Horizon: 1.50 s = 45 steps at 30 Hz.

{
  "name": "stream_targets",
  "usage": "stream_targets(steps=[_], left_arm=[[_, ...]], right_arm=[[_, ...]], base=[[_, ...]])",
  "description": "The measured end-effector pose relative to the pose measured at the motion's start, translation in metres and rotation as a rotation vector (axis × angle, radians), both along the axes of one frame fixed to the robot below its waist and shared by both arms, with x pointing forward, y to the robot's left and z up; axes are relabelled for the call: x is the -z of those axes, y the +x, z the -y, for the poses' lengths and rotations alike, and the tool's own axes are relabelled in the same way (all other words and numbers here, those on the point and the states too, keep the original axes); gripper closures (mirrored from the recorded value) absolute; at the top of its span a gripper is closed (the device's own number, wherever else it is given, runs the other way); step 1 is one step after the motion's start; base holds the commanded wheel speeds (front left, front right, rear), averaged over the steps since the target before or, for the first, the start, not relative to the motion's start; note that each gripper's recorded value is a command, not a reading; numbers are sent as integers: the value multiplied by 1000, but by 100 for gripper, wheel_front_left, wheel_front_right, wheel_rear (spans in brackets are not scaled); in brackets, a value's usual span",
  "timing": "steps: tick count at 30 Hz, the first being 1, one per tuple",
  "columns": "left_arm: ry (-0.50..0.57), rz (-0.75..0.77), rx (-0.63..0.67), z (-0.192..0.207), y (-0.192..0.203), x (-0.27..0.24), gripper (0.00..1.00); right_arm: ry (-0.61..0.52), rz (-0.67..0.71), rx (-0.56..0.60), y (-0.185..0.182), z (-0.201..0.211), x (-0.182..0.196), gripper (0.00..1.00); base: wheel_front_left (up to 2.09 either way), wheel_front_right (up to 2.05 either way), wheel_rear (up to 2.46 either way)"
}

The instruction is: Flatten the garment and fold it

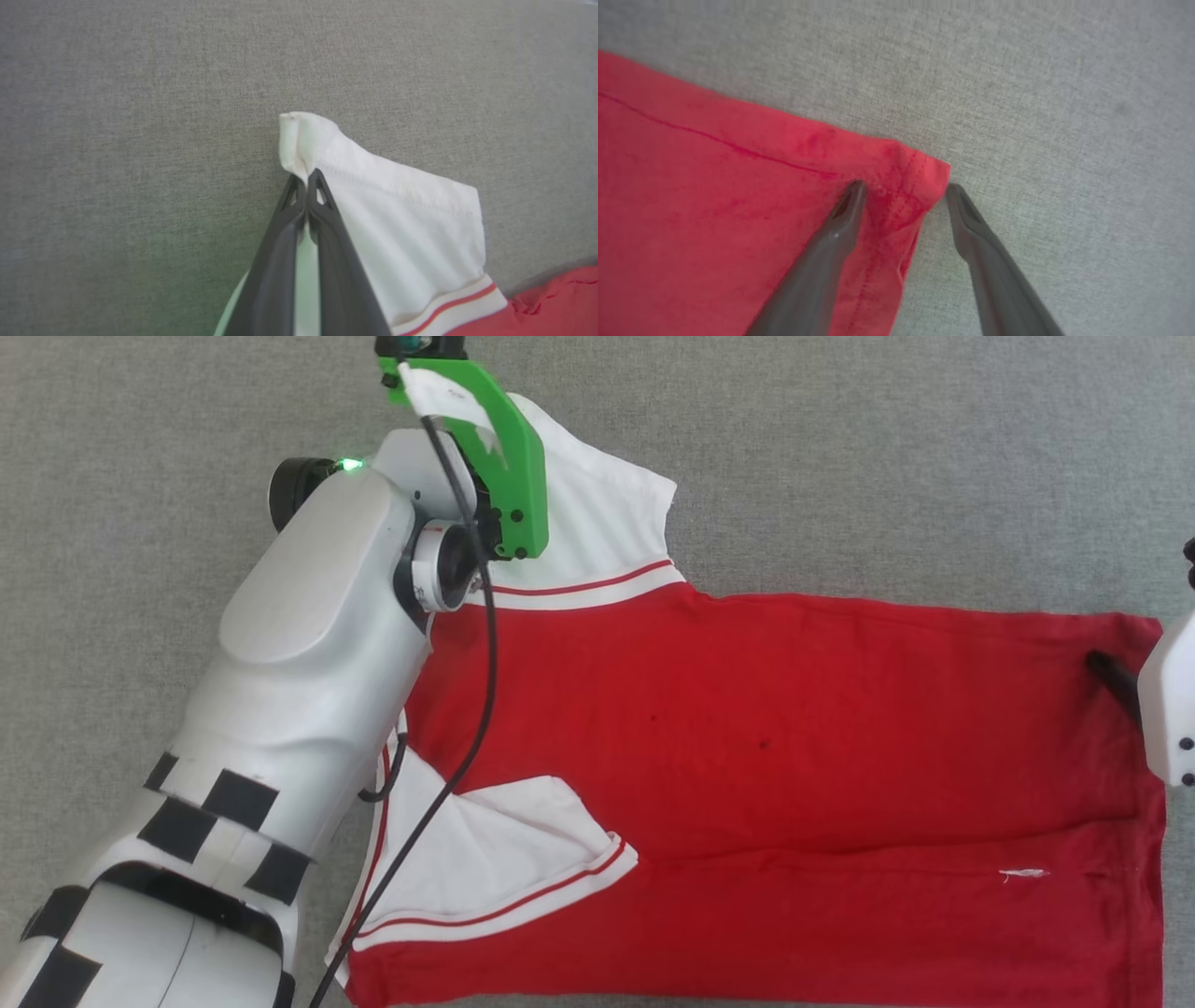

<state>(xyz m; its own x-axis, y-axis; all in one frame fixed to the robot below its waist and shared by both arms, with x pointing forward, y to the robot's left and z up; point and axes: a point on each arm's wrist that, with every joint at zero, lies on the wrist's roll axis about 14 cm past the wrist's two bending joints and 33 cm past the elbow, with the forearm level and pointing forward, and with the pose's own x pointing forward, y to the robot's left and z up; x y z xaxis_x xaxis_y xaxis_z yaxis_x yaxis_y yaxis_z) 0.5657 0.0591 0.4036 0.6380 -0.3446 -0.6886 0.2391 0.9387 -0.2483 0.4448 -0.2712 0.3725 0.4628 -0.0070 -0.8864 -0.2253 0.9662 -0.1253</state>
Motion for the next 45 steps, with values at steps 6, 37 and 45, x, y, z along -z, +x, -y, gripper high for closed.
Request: stream_targets(steps=[6,37,45], left_arm=[[-62,86,-20,-3,-2,-25,100],[-247,-81,-343,-75,-245,-14,100],[-244,-165,-367,-75,-258,8,0]], right_arm=[[64,91,33,6,-4,-15,100],[177,13,182,-147,-20,-15,100],[223,73,237,-151,-23,-14,0]], base=[[0,0,0],[0,0,0],[0,0,0]])
